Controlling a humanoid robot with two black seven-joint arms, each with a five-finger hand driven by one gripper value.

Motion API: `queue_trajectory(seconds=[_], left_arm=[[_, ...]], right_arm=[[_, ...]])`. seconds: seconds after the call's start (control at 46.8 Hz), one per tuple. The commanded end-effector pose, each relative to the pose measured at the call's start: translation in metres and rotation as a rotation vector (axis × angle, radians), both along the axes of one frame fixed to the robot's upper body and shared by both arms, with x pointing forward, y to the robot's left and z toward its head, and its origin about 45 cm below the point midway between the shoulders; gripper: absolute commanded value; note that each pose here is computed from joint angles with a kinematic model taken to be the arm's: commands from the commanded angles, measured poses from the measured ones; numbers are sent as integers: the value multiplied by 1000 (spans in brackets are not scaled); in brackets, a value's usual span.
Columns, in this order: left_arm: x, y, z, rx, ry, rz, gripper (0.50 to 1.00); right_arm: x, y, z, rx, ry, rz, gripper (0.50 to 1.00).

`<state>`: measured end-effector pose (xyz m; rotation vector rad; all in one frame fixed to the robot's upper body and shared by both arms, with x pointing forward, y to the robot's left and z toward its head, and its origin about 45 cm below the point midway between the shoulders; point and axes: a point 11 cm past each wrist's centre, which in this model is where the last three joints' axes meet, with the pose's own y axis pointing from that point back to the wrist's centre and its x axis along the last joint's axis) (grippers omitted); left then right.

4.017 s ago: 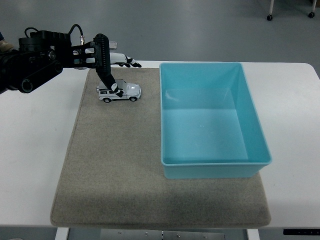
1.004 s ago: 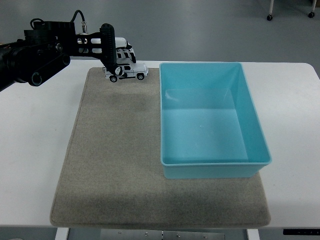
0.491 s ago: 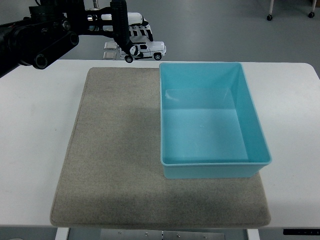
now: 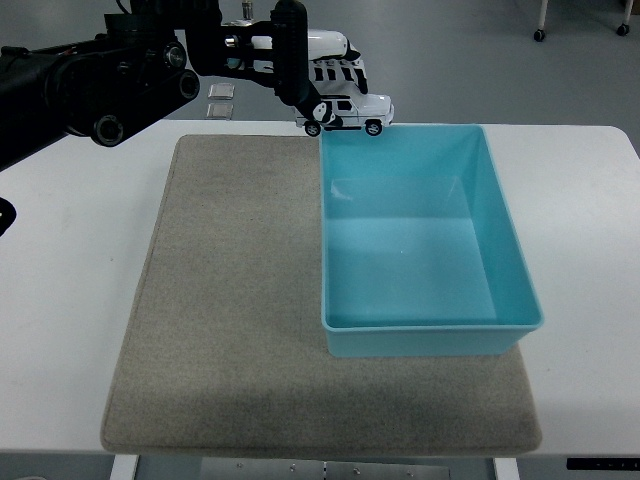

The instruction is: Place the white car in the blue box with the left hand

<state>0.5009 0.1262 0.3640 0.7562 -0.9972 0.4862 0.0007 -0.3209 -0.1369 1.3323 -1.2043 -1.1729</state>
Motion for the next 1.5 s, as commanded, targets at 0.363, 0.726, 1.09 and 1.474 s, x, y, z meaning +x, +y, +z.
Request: queue_trajectory(seconds=[0.363, 0.726, 1.09, 1.474], left_arm=[[-19, -51, -27, -1, 48, -101, 500], [-26, -64, -55, -1, 84, -109, 500], [-29, -66, -78, 20, 89, -102, 500], [-31, -61, -94, 81, 41, -110, 500]], right_arm=[[0, 0, 0, -1, 0, 0, 936], [0, 0, 0, 1, 0, 0, 936], [0, 0, 0, -1, 0, 0, 936], [-1, 0, 0, -1, 1, 0, 936]])
